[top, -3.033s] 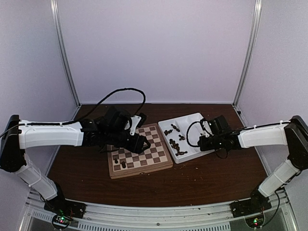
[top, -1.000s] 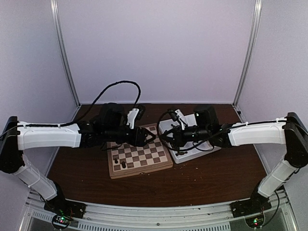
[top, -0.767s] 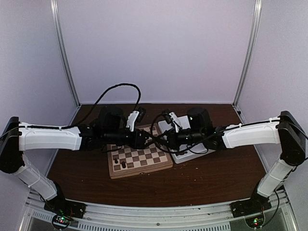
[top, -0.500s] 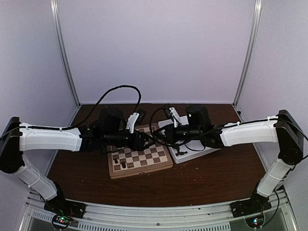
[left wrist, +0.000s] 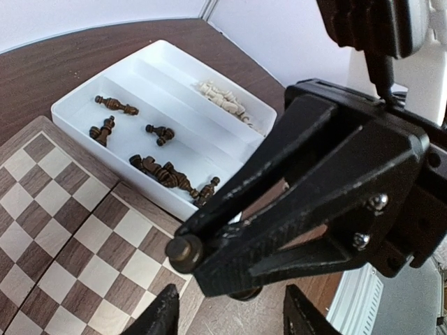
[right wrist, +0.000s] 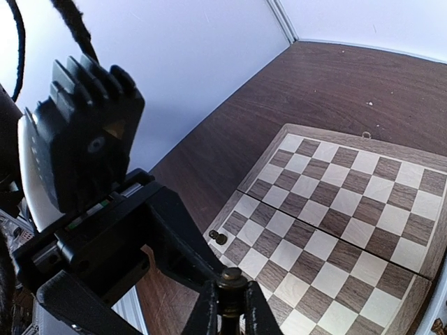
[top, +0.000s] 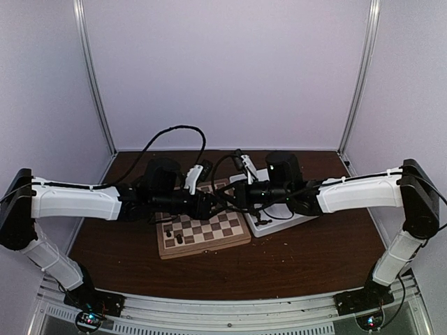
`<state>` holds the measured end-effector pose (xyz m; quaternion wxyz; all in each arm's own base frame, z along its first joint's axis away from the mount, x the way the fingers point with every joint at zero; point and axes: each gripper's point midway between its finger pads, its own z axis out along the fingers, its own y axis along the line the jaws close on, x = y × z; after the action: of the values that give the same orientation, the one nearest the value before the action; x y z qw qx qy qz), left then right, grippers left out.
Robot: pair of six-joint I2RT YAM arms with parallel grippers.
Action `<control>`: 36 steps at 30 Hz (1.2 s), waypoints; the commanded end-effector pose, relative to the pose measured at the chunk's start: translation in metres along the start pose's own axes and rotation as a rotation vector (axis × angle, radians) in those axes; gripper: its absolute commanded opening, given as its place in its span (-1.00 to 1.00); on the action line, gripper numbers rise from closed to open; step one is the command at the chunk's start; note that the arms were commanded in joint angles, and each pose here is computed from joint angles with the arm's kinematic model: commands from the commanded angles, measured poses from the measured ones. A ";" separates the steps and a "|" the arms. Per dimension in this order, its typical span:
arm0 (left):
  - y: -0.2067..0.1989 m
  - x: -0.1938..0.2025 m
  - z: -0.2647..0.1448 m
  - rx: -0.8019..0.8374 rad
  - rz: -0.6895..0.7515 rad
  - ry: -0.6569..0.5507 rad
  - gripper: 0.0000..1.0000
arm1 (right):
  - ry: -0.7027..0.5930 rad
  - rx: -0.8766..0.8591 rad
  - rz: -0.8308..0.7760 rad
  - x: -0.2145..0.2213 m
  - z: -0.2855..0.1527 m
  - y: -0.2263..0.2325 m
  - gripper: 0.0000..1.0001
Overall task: Set up the chess pieces on the board
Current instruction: Place the chess piece on the chessboard.
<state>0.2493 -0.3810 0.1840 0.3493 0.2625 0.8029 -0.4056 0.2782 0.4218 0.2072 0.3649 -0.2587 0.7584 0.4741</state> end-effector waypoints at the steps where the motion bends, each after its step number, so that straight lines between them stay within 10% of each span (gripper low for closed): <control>1: -0.006 -0.016 0.003 0.026 0.027 -0.048 0.00 | -0.029 -0.037 -0.010 -0.013 0.002 0.013 -0.95; 19: -0.006 -0.024 0.011 0.032 0.033 -0.070 -0.09 | -0.010 -0.065 0.002 -0.007 0.004 0.016 -0.95; 31: 0.000 -0.018 0.007 -0.013 0.098 -0.038 -0.72 | 0.004 -0.034 0.000 -0.007 -0.002 0.015 -0.91; 36: 0.005 -0.014 0.003 -0.049 0.160 -0.003 -0.90 | 0.020 -0.013 0.002 -0.010 -0.012 0.016 -0.55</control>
<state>0.2516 -0.3875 0.1740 0.3490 0.2971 0.8009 -0.3854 0.2741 0.4241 0.2053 0.3512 -0.2643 0.7615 0.4764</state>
